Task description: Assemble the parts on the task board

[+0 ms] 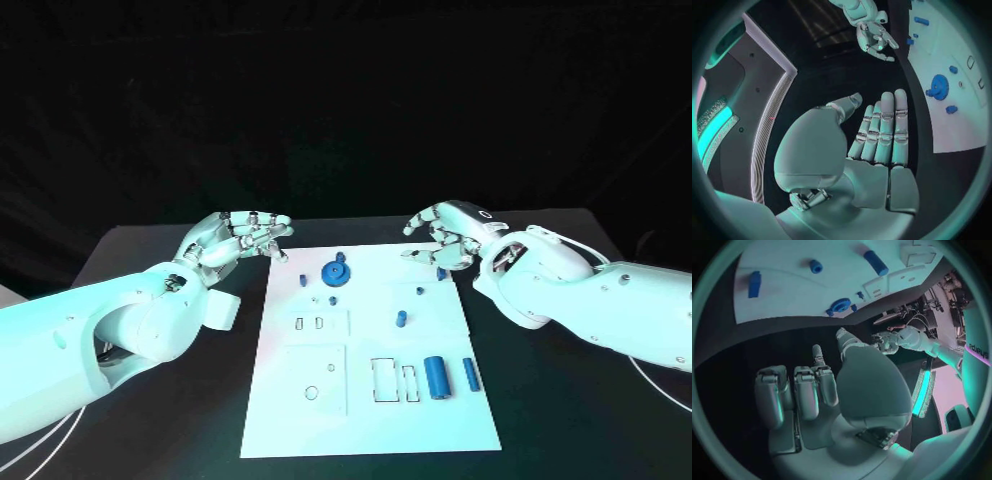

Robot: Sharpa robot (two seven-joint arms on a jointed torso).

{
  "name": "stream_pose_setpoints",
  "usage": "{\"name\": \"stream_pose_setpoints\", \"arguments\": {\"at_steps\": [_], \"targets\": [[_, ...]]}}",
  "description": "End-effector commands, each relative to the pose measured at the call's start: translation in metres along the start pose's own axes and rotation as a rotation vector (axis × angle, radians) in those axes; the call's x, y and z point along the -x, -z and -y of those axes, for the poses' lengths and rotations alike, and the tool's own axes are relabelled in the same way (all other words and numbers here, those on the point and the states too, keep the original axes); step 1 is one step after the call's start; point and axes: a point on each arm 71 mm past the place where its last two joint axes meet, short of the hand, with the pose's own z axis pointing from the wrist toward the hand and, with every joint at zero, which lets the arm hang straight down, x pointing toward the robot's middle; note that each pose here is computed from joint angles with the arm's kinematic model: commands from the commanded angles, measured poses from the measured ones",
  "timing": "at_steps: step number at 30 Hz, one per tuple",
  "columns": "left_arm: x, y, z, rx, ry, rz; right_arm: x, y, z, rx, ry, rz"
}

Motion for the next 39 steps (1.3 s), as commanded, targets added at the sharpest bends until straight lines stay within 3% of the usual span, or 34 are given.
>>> {"name": "stream_pose_setpoints", "arguments": {"at_steps": [1,8,12,17,28,39], "targets": [[-0.0016,-0.0019,0.0025,-0.029,0.008,-0.026,0.003,0.007,0.012,0.027,-0.070,-0.051],[-0.0001,-0.0031,0.0016,-0.030,0.005,-0.028,0.011,0.017,0.054,-0.071,-0.088,-0.112],[-0.0002,-0.0034,0.0014,-0.030,0.004,-0.032,0.010,0.020,0.067,-0.107,-0.095,-0.154],[0.0001,-0.0040,0.0009,-0.030,0.004,-0.033,0.004,0.023,0.073,-0.130,-0.093,-0.206],[0.0014,-0.0039,0.0006,-0.029,0.000,-0.033,-0.012,0.020,0.079,-0.167,-0.066,-0.254],[0.0024,-0.0038,0.0003,-0.026,-0.002,-0.032,-0.020,0.017,0.076,-0.175,-0.045,-0.235]]}}
